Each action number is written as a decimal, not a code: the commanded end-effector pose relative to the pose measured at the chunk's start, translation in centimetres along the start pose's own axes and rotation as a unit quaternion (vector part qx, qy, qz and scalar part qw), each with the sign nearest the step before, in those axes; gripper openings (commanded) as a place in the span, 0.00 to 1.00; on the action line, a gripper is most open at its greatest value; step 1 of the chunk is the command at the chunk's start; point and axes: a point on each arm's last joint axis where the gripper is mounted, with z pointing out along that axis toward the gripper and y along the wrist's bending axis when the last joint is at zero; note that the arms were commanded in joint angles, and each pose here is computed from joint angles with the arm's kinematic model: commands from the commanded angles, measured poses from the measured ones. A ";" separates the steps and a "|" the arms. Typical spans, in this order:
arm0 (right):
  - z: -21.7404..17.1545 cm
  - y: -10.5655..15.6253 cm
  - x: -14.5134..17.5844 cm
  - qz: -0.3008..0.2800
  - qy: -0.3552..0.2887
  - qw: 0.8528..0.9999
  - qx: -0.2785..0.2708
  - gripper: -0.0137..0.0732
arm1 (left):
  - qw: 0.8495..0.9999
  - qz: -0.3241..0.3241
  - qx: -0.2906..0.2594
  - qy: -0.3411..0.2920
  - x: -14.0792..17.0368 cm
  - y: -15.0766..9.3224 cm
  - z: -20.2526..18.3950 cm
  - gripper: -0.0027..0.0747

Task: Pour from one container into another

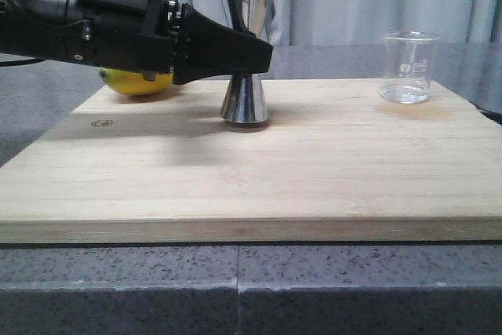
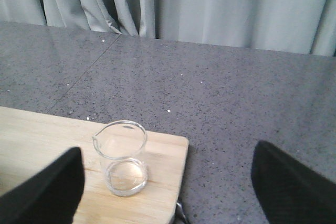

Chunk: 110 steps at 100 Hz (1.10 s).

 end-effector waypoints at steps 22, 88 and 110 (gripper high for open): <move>-0.4 0.0 -1.8 -0.022 -0.060 0.998 -0.003 0.79 | 0.997 0.014 0.018 -0.079 -3.2 -0.6 -0.2 0.12; -0.4 0.0 -1.8 -0.025 -0.060 0.998 -0.003 0.79 | 0.997 0.014 0.018 -0.079 -3.2 -0.6 -0.2 0.12; -0.4 0.0 -1.8 -0.025 -0.061 0.998 -0.003 0.79 | 0.996 0.026 0.013 -0.081 -3.4 -0.4 -0.3 0.12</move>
